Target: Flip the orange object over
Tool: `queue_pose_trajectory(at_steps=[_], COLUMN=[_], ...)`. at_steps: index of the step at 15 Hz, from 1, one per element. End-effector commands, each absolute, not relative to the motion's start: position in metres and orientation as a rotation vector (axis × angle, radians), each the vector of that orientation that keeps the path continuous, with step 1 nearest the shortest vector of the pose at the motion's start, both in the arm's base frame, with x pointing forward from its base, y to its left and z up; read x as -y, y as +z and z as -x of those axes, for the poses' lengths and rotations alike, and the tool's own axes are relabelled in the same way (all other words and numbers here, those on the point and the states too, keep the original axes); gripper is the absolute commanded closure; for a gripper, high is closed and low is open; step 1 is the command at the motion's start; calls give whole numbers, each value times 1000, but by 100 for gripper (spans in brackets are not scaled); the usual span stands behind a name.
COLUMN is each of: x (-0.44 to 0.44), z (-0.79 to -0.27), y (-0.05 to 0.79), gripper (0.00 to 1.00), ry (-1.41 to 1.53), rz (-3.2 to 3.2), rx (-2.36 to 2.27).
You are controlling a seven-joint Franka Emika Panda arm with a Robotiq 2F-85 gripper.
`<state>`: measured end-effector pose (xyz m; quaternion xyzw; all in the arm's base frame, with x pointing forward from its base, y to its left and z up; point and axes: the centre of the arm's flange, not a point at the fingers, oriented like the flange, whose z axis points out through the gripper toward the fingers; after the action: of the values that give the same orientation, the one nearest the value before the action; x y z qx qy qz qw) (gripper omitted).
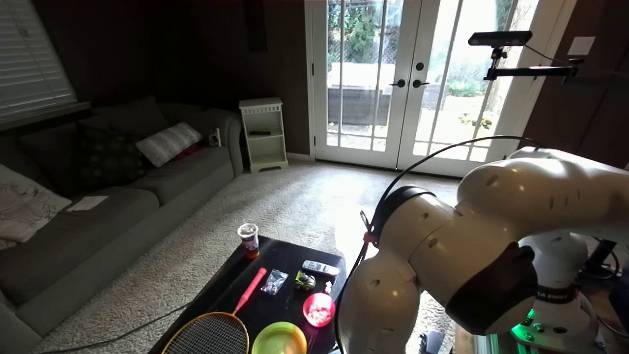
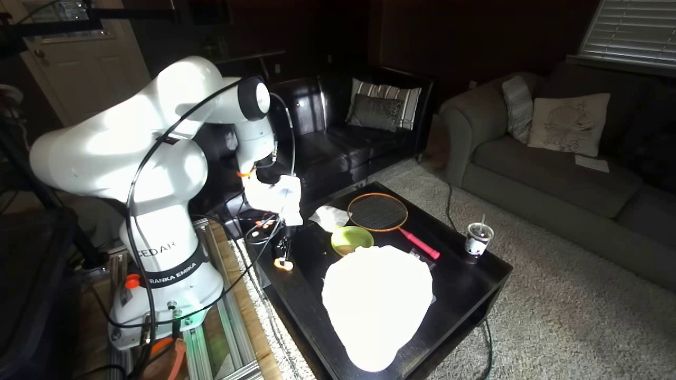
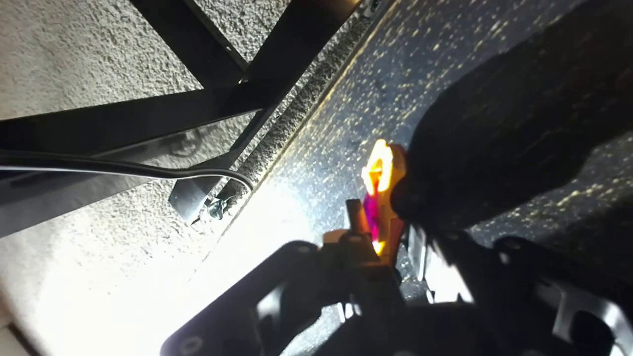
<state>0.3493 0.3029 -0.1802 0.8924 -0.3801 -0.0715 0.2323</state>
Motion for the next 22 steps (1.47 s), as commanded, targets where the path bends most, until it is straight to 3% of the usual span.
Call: queue_pose_trajectory(at_steps=[1, 8, 9, 10, 19, 22], x=[-324, -343, -345, -346, -347, -343], z=[-359, -360, -360, -361, -361, -367], y=[-207, -222, -224, -225, -230, -214], gripper=[94, 94, 85, 55, 1, 0], ry=[-152, -134, -135, -133, -146, -142], rz=[-2456, -2390, -2380, -2372, -2335, -2385], rx=[950, 814, 801, 790, 774, 845])
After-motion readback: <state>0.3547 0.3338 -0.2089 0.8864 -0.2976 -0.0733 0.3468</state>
